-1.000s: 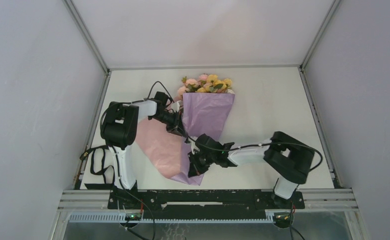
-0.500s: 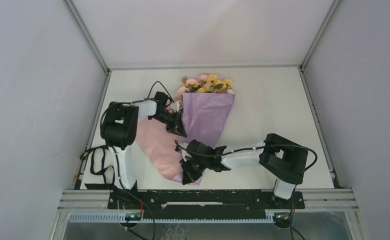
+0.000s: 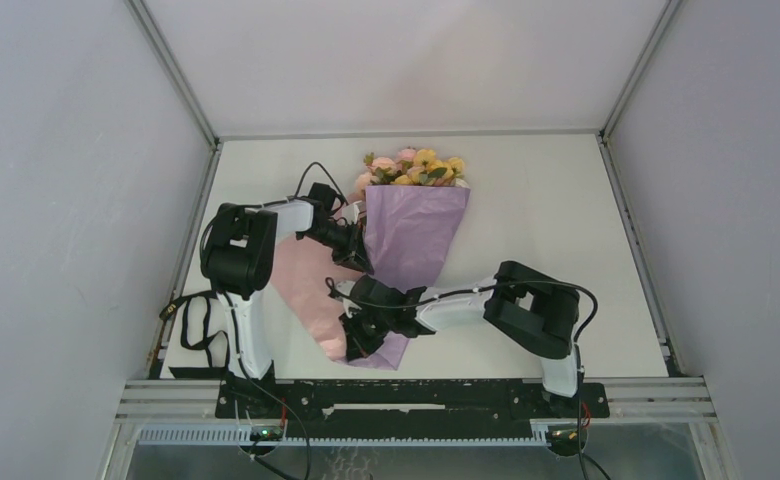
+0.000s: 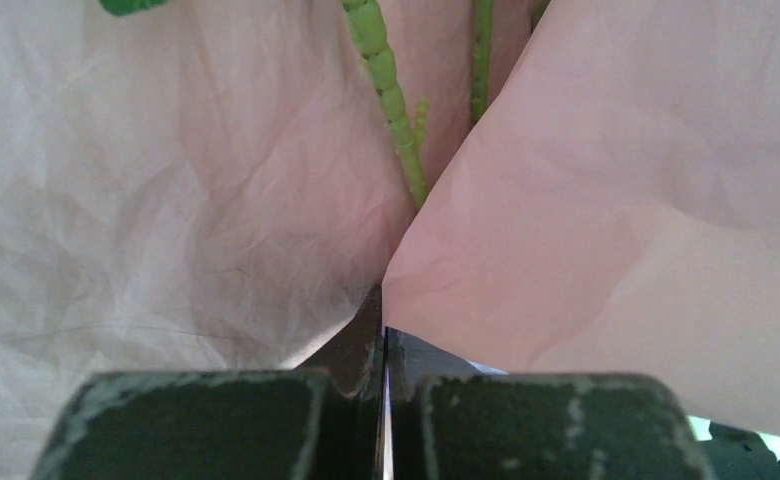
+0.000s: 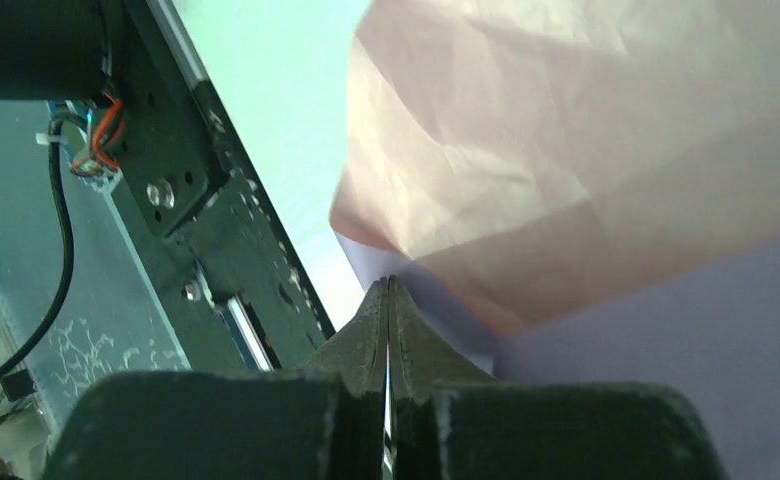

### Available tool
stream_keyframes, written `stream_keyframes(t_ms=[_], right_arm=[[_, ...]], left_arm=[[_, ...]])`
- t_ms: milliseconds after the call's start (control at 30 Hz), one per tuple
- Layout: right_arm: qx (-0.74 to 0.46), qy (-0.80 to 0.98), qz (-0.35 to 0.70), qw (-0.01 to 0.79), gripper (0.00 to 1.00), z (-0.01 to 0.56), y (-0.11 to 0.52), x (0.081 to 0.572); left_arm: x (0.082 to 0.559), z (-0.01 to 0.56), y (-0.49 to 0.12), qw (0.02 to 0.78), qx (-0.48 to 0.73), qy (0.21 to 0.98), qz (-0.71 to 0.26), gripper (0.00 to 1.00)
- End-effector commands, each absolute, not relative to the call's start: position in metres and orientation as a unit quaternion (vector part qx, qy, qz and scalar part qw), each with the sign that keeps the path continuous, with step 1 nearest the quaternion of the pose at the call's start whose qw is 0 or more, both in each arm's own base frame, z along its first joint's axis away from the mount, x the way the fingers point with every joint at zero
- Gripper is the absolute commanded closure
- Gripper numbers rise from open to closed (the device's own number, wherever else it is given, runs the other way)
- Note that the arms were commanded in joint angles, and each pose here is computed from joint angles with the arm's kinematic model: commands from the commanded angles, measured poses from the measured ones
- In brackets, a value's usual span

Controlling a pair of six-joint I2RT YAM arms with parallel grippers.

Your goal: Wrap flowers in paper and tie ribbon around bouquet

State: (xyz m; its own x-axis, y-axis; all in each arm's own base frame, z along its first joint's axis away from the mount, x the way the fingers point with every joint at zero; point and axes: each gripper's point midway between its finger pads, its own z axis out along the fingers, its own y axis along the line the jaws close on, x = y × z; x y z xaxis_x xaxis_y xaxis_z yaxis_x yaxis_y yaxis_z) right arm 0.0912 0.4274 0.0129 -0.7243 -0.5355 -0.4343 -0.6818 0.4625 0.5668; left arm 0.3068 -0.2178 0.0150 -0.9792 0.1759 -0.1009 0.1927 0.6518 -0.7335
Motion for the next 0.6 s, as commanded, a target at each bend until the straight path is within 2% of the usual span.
stream_keyframes(t_ms=[0,367,567], right_arm=[[-0.393,0.839,0.36,0.11,1.0,0.006,0.445,0.089],[-0.432,0.821,0.354,0.121,1.0,0.025,0.464,0.088],[-0.468,0.774,0.402,0.143,1.0,0.097,0.456,0.067]], left_arm=[[0.318,0.024,-0.216,0.047,0.127,0.909,-0.393,1.0],[0.318,0.024,-0.216,0.047,0.127,0.909,-0.393,1.0],[0.319,0.024,-0.217,0.048,0.128,0.909,-0.393,1.0]])
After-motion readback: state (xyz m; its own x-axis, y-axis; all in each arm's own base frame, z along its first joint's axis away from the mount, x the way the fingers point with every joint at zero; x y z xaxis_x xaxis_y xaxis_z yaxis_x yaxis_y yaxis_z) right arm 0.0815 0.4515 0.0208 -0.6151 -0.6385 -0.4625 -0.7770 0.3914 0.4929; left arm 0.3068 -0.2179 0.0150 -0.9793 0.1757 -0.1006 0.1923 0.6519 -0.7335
